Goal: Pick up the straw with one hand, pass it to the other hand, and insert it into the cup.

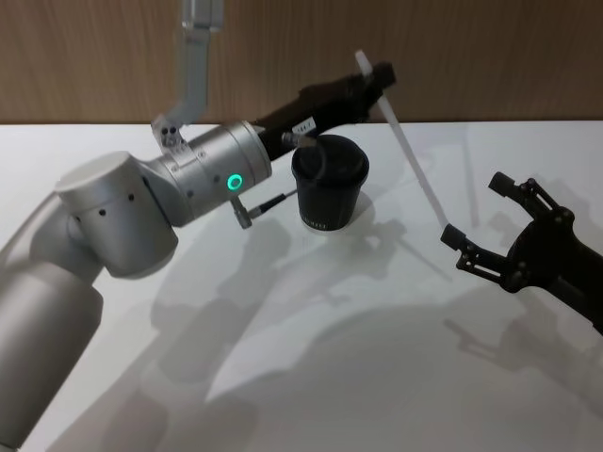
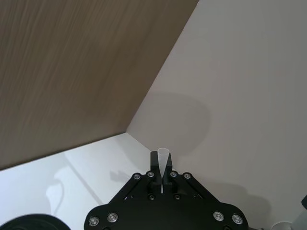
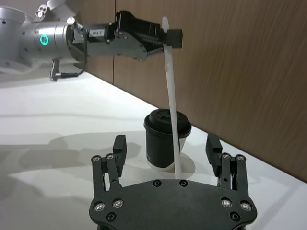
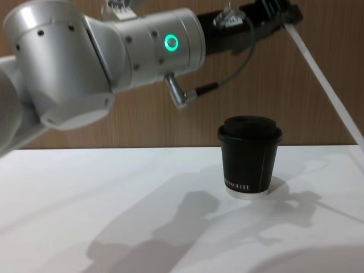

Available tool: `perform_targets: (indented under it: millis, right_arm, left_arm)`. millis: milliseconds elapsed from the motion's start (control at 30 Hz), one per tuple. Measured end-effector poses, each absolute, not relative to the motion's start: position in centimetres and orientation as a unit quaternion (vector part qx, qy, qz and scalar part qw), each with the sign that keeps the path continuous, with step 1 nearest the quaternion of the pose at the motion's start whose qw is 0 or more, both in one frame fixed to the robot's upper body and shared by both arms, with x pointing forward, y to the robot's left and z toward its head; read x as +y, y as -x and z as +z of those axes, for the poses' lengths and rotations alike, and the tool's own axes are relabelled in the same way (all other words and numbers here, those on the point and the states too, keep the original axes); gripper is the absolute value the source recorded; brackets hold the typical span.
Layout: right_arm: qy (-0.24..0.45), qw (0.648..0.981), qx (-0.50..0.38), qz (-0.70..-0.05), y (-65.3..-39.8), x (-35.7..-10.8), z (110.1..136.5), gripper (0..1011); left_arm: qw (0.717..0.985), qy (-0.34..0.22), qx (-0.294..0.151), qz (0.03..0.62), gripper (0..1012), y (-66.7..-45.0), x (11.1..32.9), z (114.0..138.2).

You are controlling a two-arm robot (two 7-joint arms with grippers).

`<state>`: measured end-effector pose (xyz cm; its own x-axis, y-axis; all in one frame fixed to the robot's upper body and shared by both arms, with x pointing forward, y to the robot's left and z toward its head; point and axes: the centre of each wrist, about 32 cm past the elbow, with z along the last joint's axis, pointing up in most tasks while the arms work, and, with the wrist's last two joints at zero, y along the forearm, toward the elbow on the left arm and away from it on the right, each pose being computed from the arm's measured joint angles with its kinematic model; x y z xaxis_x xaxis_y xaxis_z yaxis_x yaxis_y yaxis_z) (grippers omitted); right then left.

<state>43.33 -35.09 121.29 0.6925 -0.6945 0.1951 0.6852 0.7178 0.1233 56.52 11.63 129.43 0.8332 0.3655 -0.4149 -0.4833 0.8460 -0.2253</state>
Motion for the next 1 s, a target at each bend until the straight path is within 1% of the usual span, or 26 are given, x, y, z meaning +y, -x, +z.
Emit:
perform_targets:
  millis: [200, 367, 533, 567, 800, 833, 1000]
  right_arm:
    - [-0.020, 0.920, -0.114, -0.375, -43.3, -35.1, 121.3, 1001]
    - [-0.020, 0.920, -0.114, -0.375, -43.3, -35.1, 121.3, 1001]
    - [-0.020, 0.920, -0.114, -0.375, -43.3, -35.1, 121.3, 1001]
    - [-0.020, 0.920, -0.114, -0.375, -43.3, -35.1, 121.3, 1001]
    - [-0.020, 0.920, -0.114, -0.375, -43.3, -35.1, 121.3, 1001]
    - [-0.020, 0.920, -0.114, -0.375, -43.3, -35.1, 121.3, 1001]
    - [-0.020, 0.920, -0.114, -0.375, -43.3, -35.1, 121.3, 1001]
  left_arm:
    - [0.948, 0.153, 0.161, 0.226, 16, -56.6, 11.9, 131.5]
    - [0.952, 0.143, 0.145, 0.228, 14, -56.5, 12.1, 132.6]
    - [0.957, 0.119, 0.114, 0.239, 15, -56.4, 12.3, 134.2]
    - [0.957, 0.119, 0.114, 0.239, 15, -56.4, 12.3, 134.2]
    - [0.961, 0.089, 0.067, 0.255, 15, -56.1, 12.4, 135.8]
    - [0.961, 0.089, 0.067, 0.255, 16, -56.1, 12.4, 135.8]
    - [0.960, 0.077, 0.040, 0.265, 16, -56.0, 12.6, 136.4]
